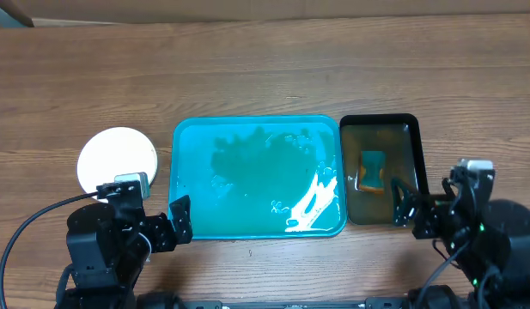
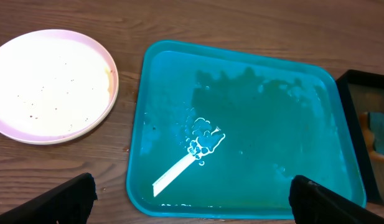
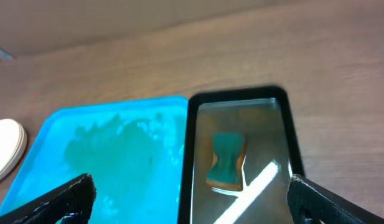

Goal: Clean dirty plates on tray and stack at the side

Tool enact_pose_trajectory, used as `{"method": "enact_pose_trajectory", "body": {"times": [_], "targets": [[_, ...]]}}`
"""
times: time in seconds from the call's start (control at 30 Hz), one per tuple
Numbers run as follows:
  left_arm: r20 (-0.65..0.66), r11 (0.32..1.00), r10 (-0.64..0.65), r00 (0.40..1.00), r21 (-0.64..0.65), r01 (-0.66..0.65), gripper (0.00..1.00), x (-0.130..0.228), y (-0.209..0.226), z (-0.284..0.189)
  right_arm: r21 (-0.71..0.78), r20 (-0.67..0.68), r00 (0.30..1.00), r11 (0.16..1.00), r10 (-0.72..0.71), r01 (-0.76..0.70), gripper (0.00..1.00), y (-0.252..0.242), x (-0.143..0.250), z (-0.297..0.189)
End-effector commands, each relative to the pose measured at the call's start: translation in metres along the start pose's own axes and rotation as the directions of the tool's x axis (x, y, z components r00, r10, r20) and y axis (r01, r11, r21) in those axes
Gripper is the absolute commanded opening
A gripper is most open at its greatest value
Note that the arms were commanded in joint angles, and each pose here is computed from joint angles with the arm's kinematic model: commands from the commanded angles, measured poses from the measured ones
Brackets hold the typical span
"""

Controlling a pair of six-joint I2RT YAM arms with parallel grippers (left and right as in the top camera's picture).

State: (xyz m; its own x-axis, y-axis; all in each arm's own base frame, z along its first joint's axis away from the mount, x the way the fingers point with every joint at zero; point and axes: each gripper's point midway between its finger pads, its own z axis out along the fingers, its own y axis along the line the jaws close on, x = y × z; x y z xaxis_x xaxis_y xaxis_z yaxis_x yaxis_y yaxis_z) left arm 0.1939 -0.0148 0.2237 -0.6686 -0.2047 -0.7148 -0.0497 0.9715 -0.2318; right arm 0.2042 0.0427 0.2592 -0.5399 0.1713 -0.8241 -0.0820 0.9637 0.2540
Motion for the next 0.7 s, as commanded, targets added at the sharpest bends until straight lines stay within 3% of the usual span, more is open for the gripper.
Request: {"method": "enact_pose_trajectory", "body": {"times": [0.0,0.33,0.67], "targets": [[-0.015,1.000,0.021,1.000,0.015,-0.021,1.00,0.003,-0.002,0.003,0.007,0.115,0.992,0.999,-0.054,0.054,1.00,-0.004,-0.001,-0.012],[-0.015,1.000,0.021,1.000,0.015,-0.021,1.00,0.003,-0.002,0.003,-0.055,0.475,0.878,0.993,-0.065,0.104,1.00,-0.005,-0.002,0.004],[-0.015,1.000,0.021,1.000,0.015,-0.021,1.00,0.003,-0.002,0.003,-0.067,0.708,0.704,0.988,-0.053,0.142,1.00,-0.012,-0.008,0.028]]}}
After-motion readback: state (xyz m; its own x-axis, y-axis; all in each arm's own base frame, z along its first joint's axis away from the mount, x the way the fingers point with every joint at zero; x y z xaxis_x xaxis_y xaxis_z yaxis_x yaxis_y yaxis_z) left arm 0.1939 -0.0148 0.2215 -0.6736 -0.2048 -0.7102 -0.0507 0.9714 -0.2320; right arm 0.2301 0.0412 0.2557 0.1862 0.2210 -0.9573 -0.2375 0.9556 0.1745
